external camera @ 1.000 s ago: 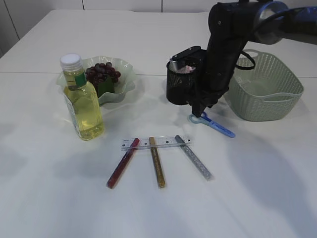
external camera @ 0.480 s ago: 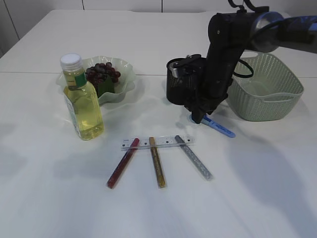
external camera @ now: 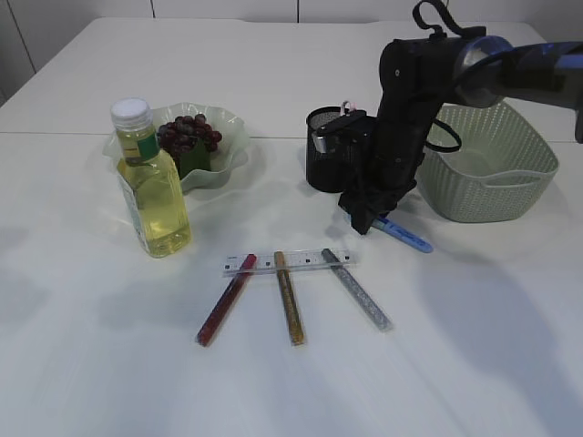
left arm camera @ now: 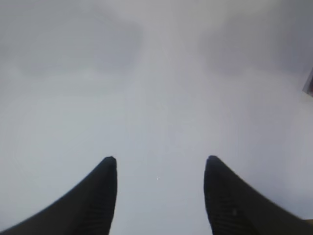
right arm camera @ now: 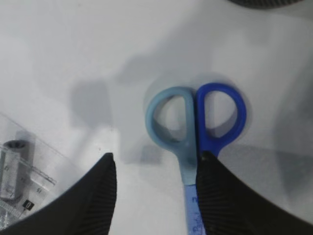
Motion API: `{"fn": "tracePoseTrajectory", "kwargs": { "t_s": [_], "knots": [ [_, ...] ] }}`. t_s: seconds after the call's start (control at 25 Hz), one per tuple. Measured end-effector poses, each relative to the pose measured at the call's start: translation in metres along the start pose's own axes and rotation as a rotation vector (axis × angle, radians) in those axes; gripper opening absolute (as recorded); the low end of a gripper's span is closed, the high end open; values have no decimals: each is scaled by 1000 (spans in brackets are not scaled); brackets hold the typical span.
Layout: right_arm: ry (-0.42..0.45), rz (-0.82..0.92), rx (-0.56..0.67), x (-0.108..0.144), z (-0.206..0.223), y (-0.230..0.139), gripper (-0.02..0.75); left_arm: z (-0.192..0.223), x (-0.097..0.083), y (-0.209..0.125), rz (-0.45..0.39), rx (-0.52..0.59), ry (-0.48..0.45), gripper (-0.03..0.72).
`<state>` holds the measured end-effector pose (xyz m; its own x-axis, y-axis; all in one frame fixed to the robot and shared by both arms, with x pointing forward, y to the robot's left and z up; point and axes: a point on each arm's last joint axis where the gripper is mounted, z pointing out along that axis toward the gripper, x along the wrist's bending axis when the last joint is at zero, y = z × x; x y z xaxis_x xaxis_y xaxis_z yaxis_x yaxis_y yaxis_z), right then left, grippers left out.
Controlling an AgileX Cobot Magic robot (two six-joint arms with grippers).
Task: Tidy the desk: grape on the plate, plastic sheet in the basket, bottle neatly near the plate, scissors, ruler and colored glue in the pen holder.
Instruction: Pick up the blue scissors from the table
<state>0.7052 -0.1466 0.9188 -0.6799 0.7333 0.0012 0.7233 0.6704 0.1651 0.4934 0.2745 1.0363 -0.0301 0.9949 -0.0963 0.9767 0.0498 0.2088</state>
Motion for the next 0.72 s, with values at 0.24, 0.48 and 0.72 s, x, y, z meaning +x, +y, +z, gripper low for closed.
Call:
{"fn": "tracePoseTrajectory", "kwargs": {
  "t_s": [0.24,0.48,0.72],
  "knots": [
    [-21,0,8,-7,0,-3,417,0,0,0,1,0,2,415],
    [-26,4,12,-11,0,-5,417,0,0,0,2,-4,3,414],
    [-21,3,21,-11,5,-6,417,0,0,1,3,-7,4,414]
  ]
}}
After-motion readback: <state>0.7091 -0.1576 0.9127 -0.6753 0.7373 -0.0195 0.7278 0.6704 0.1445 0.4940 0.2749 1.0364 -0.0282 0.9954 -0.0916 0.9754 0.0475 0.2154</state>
